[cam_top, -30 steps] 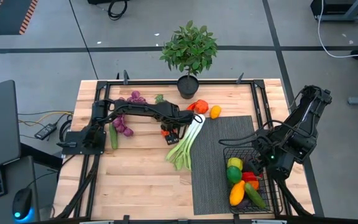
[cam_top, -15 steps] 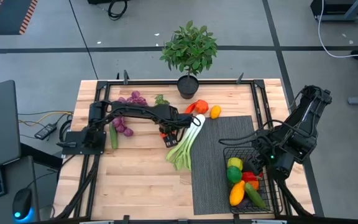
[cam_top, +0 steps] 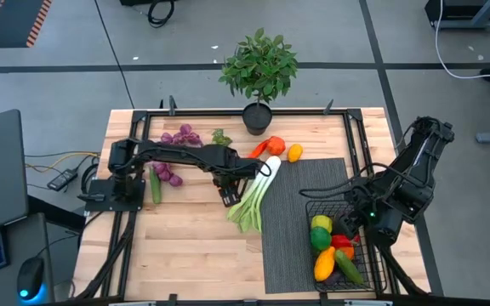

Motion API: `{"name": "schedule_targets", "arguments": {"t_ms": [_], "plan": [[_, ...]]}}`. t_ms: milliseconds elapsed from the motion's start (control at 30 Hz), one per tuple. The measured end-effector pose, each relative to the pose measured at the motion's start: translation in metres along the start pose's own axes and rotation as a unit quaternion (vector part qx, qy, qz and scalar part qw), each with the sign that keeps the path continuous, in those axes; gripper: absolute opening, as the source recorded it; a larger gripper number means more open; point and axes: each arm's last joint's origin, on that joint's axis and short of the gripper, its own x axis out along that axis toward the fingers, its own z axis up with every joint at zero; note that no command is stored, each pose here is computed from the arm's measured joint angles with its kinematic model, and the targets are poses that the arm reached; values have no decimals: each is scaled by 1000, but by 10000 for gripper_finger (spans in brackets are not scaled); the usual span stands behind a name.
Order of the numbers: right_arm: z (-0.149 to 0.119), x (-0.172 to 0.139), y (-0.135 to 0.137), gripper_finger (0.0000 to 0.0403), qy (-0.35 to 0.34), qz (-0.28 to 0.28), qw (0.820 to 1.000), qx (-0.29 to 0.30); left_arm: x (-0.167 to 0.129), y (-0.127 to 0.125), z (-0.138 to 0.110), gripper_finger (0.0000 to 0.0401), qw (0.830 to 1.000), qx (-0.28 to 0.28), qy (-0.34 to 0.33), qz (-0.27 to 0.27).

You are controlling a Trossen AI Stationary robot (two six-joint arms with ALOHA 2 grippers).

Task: Build produce basket
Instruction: Put the bottom squash into the black wire basket

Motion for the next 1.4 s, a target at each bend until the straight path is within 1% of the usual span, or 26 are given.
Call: {"name": "schedule_targets", "arguments": {"t_ms": [100,200,300,467,600,733,867,1000,1067,1133,1267,1400], "plan": [[5,1,6,393,-43,35,998,11,-14,-1,-6,133,1000,1,-14,-4],[13,2,16,393,-77,73,994,5,-35,-3,-13,126,999,-3,-48,-10],[25,5,26,393,-91,98,991,-15,-60,-5,-22,119,995,-10,-95,-16],[51,8,40,393,-122,129,983,-45,-97,-9,-33,109,980,-34,-187,-55],[74,17,55,393,-150,147,974,-85,-116,-17,-43,101,967,-59,-236,-76],[95,37,77,390,-163,165,962,-148,-130,-26,-57,93,960,-68,-262,-72],[113,65,93,388,-163,159,951,-210,-144,-31,-74,89,953,-73,-286,-69],[130,92,104,388,-163,152,944,-245,-157,-31,-92,90,948,-89,-301,-60],[137,104,108,388,-173,146,938,-262,-163,-30,-101,90,945,-102,-306,-53],[144,115,112,388,-188,140,929,-286,-167,-28,-110,90,944,-114,-307,-45],[158,137,119,388,-228,119,908,-330,-176,-30,-128,91,936,-140,-321,-48],[172,161,122,388,-252,88,896,-355,-181,-40,-141,91,925,-160,-339,-58]]}}
